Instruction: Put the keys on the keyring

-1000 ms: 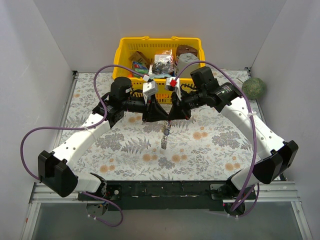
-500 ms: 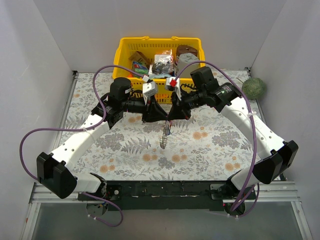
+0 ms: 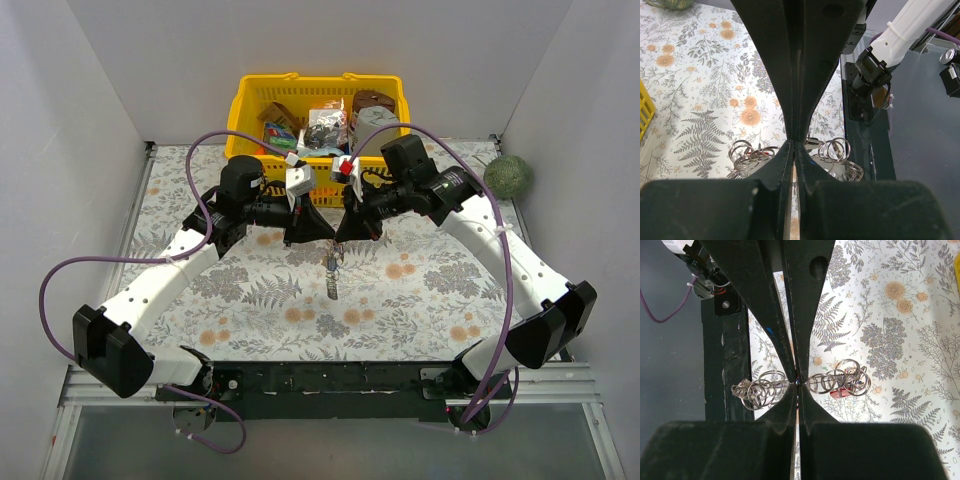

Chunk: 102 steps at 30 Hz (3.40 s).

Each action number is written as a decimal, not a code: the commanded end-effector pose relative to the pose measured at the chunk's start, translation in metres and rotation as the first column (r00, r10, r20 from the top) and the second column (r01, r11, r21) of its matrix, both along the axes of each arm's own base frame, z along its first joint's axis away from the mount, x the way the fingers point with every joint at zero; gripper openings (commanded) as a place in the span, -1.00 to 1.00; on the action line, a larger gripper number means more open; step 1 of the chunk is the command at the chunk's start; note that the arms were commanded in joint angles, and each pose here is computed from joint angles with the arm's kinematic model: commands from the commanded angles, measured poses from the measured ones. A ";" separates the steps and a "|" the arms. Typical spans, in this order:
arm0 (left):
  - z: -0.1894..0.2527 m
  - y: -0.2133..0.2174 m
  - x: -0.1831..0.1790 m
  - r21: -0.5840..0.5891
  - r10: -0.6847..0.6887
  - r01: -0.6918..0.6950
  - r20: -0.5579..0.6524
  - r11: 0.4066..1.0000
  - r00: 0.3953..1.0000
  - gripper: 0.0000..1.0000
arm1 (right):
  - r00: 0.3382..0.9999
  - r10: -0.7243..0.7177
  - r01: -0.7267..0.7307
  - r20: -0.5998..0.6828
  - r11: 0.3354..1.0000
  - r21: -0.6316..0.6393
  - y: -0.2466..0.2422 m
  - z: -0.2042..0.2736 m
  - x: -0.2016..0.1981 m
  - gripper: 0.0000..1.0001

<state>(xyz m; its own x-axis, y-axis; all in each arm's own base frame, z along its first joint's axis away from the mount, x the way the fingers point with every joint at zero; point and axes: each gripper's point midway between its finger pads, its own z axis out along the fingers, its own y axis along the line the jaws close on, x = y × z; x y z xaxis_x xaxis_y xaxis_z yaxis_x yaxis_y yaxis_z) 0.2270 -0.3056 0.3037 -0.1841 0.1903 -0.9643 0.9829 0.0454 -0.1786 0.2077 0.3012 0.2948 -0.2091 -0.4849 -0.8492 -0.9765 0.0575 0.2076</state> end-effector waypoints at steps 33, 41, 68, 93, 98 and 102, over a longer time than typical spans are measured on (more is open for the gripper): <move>0.083 0.023 -0.022 -0.428 0.194 -0.096 0.192 0.899 0.962 -1.00 | 0.985 -0.113 0.063 0.130 0.940 0.336 -0.014 0.074 0.007 0.13; 0.095 0.030 -0.037 -0.530 0.189 -0.053 0.205 0.846 0.961 -1.00 | 0.989 -0.026 -0.040 0.147 0.901 0.431 -0.019 0.088 -0.008 0.28; 0.107 0.030 -0.048 -0.624 0.131 0.041 0.227 0.780 0.965 -1.00 | 0.992 0.104 -0.125 0.071 0.856 0.501 0.004 0.093 -0.024 -0.33; 0.114 0.033 -0.048 -0.638 0.160 0.037 0.248 0.769 0.955 -1.00 | 0.994 0.108 -0.107 0.024 0.892 0.440 0.003 0.063 -0.028 -0.97; 0.113 0.033 -0.047 -0.638 0.160 0.034 0.244 0.769 0.956 -1.00 | 0.994 0.106 -0.106 0.024 0.895 0.434 0.003 0.060 -0.030 -0.97; 0.111 0.032 -0.050 -0.628 0.145 0.047 0.251 0.777 0.957 -1.00 | 0.994 0.077 -0.104 0.079 0.891 0.442 0.000 0.073 -0.030 -0.83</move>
<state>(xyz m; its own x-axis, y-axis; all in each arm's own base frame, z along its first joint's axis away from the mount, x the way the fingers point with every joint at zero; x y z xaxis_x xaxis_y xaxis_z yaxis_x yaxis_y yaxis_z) 0.1850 -0.2807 0.3946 0.0380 -0.4276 -0.9032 0.9986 0.0488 0.0189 0.1807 0.3054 0.3509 -0.2068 -0.0981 -0.9734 -0.9664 -0.1350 0.2189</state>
